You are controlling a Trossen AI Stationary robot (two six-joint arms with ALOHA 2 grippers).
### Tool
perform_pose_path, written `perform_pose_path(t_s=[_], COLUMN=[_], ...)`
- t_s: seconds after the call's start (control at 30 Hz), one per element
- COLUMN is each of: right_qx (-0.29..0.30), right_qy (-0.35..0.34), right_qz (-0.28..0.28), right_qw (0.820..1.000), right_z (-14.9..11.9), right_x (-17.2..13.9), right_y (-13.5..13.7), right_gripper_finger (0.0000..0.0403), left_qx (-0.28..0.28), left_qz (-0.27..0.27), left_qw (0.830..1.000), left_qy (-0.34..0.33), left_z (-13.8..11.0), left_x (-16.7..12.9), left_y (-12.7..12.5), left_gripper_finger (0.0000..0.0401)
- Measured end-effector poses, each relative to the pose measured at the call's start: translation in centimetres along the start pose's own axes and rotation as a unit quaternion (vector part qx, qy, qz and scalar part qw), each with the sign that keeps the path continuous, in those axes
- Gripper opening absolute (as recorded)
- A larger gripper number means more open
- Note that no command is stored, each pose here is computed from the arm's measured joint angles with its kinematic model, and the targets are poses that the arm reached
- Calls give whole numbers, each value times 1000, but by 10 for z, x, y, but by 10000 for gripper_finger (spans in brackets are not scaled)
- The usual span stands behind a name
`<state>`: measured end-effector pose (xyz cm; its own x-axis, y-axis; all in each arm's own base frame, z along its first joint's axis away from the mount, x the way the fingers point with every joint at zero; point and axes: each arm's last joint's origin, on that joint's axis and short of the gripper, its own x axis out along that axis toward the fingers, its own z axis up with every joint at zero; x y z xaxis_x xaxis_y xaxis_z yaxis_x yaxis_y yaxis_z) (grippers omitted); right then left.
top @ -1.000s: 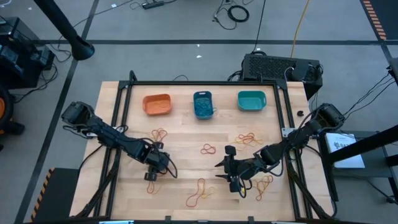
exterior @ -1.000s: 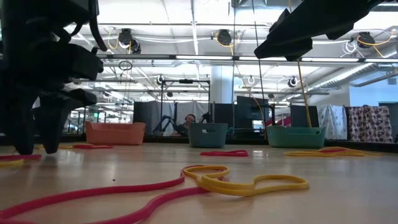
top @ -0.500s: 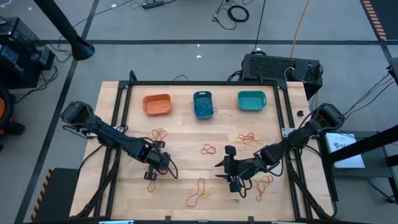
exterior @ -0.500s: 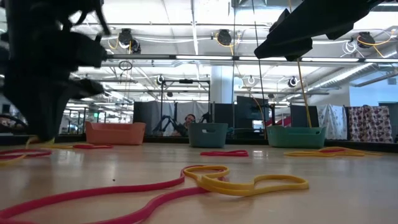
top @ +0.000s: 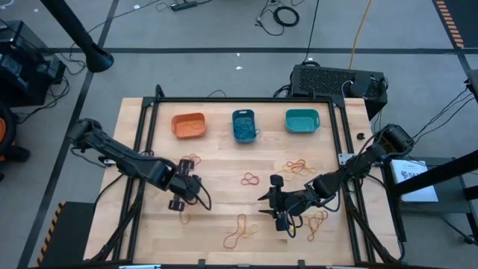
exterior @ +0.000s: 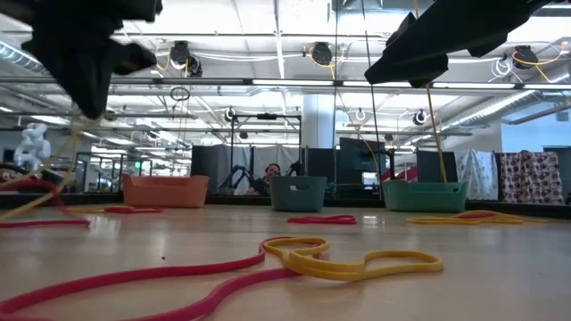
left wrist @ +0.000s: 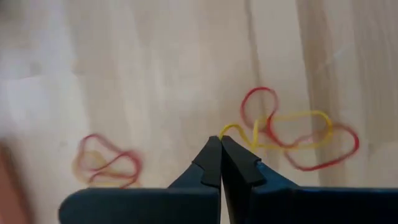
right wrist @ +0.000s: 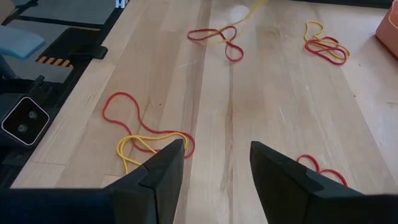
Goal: Sort rubber bands into baskets
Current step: Put the yellow rubber band into the orange bin
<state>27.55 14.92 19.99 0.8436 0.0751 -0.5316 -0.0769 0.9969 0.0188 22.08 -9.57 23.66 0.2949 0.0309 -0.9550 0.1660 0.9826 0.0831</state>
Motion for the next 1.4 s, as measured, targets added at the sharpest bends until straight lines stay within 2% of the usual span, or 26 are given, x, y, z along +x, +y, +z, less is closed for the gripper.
perform_pose_path(t_s=[0.27,0.5,0.67,0.8,0.93,1.03,1.23,1.4], right_qx=[0,0,0,0,-4,-5,-10,-13], right_qy=[0,0,0,0,0,0,0,0], right_qz=[0,0,0,0,0,0,0,0], right_qw=[1000,1000,1000,1000,1000,1000,1000,1000], right_z=[0,0,0,0,0,0,0,0], right_x=[0,0,0,0,0,0,0,0], right_y=[0,0,0,0,0,0,0,0], right_gripper_finger=[177,177,177,177,177,177,177,177], left_qx=[-9,-16,-5,28,41,37,-38,-111], left_qz=[51,86,178,197,229,252,283,301], left_qw=[999,996,983,979,971,963,946,936], left_qy=[13,23,31,49,58,91,153,147], left_z=[4,6,3,5,10,8,-10,-26], left_x=[-37,-58,-66,-64,-62,-60,-61,-64], left_y=[8,12,23,37,64,92,157,204], left_gripper_finger=[2,1,1,1,1,1,1,1])
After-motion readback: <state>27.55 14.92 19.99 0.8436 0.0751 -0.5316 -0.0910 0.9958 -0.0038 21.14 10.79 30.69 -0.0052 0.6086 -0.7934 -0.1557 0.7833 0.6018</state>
